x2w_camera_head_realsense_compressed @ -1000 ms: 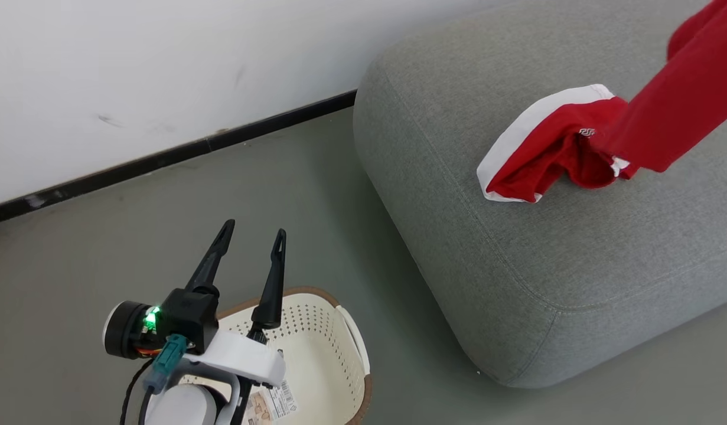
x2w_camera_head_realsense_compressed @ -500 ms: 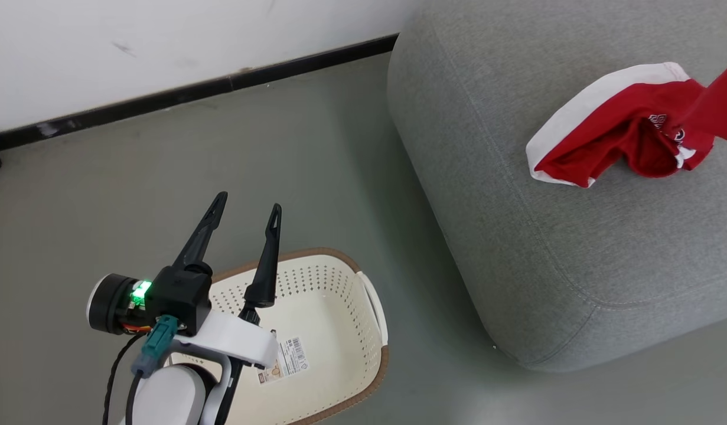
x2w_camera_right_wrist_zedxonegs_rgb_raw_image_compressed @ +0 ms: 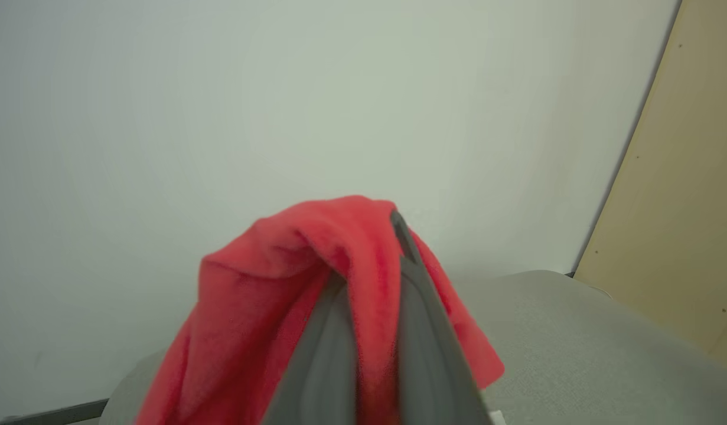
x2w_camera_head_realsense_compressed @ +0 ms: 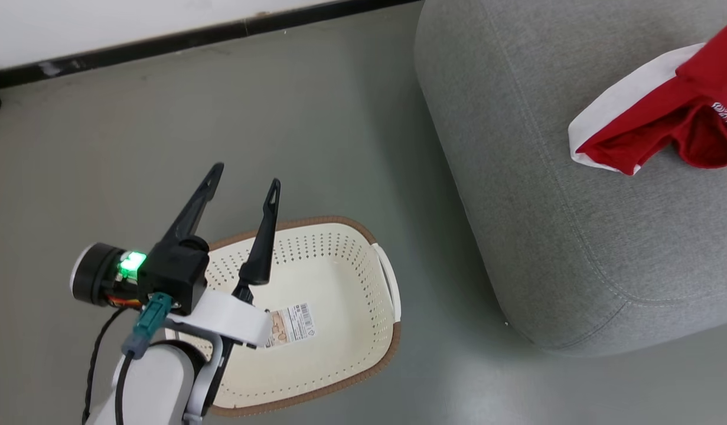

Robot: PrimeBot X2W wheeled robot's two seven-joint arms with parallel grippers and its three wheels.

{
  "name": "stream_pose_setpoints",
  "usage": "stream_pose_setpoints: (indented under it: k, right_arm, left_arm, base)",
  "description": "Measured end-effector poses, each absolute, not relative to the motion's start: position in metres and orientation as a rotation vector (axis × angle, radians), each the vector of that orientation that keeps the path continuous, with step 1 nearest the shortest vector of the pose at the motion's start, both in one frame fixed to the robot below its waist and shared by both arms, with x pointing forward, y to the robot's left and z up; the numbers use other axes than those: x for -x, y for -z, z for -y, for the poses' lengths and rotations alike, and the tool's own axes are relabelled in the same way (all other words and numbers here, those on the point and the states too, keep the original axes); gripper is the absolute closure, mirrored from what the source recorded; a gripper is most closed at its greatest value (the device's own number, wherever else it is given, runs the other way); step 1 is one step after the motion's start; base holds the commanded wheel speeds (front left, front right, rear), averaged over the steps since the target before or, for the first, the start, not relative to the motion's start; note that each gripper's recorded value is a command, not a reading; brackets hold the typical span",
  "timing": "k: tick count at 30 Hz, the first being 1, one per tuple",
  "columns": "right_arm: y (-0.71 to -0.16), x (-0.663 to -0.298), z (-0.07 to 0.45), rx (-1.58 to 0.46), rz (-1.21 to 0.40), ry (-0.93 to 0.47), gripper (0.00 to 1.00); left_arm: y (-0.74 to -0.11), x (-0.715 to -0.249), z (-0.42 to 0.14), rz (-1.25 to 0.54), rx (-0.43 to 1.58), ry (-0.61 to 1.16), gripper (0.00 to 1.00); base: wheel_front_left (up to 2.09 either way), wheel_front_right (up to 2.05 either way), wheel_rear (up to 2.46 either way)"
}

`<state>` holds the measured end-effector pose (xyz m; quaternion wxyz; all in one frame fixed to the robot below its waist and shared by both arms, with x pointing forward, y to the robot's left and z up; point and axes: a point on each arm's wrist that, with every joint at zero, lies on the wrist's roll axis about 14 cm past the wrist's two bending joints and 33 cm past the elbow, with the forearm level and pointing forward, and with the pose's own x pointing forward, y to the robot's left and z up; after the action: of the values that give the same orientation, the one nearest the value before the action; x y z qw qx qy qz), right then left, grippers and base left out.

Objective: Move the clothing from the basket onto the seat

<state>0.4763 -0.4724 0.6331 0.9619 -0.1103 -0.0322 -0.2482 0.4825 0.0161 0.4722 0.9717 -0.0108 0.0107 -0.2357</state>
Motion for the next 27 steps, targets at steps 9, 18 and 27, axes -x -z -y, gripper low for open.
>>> stream_pose_setpoints:
  k: [9,18,27]
  right_arm:
    - [-0.646,-0.492,0.483,0.244,0.164,0.545,1.00]
    - [-0.590,-0.513,0.471,0.205,0.062,0.521,1.00]
    - [-0.534,-0.517,0.461,0.163,-0.055,0.511,1.00]
  left_arm:
    - [-0.460,-0.492,-0.014,-0.049,0.012,0.494,0.00]
    - [-0.443,-0.499,-0.012,-0.090,0.012,0.500,0.00]
    - [-0.433,-0.508,-0.012,-0.098,0.012,0.500,0.00]
  base:
    - [0.00,0.00,0.00]
    - [0.00,0.00,0.00]
    - [0.00,0.00,0.00]
